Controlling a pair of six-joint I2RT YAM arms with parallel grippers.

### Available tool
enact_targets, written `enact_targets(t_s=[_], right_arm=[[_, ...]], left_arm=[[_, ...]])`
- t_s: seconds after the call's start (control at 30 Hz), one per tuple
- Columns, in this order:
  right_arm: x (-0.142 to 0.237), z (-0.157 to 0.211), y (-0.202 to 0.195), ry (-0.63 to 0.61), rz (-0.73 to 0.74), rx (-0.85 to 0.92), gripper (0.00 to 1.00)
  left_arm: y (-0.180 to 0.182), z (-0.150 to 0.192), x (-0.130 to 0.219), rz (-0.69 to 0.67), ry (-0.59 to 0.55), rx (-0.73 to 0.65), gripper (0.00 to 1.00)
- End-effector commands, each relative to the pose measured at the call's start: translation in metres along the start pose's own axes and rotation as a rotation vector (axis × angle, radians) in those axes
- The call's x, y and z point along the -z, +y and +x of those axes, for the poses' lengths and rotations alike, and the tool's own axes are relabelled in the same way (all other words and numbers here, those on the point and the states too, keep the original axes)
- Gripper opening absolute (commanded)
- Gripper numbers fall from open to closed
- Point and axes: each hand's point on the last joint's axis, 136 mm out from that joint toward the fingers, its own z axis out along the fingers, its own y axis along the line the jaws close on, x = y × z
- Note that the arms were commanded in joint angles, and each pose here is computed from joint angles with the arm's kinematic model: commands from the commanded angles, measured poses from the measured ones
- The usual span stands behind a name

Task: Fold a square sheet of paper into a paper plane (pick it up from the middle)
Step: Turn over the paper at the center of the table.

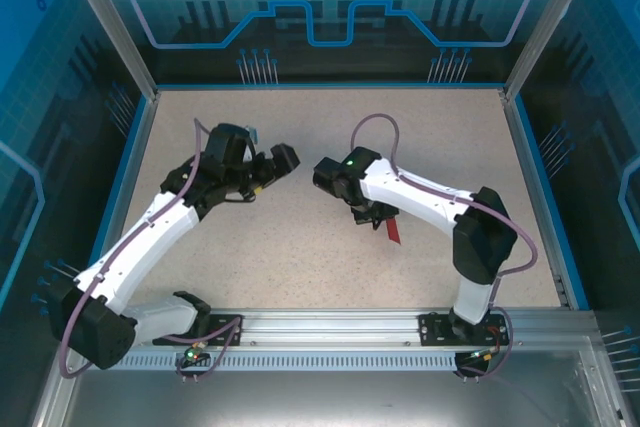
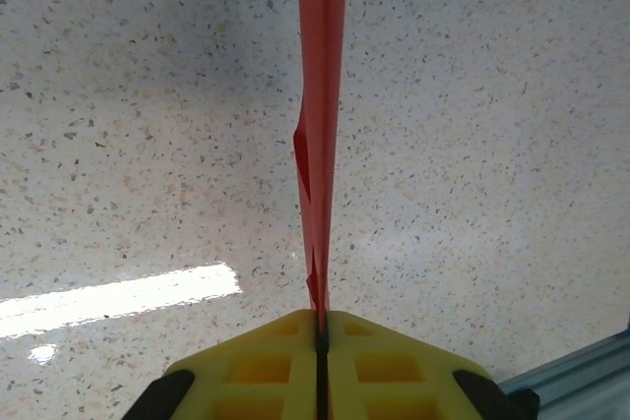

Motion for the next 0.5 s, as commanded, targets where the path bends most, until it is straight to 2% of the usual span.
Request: enact_targets(t_s=[0.0, 0.23, 0.47], right_arm=[[0.005, 0.005, -0.007, 0.016, 0.105, 0.038, 0.10], [-0.017, 0.003, 0.037, 0.054, 0.093, 0.076, 0.10], [-0.047, 0.008, 0.090, 0.103, 0.019, 0.113, 0.10]], left_arm=[[0.032, 0.000, 0.005, -0.089, -0.063, -0.011, 0.99], [0.081, 0.009, 0.027, -0.215, -0.161, 0.001, 0.99], [0.110, 0.017, 0.037, -0.316, -0.179, 0.016, 0.98]])
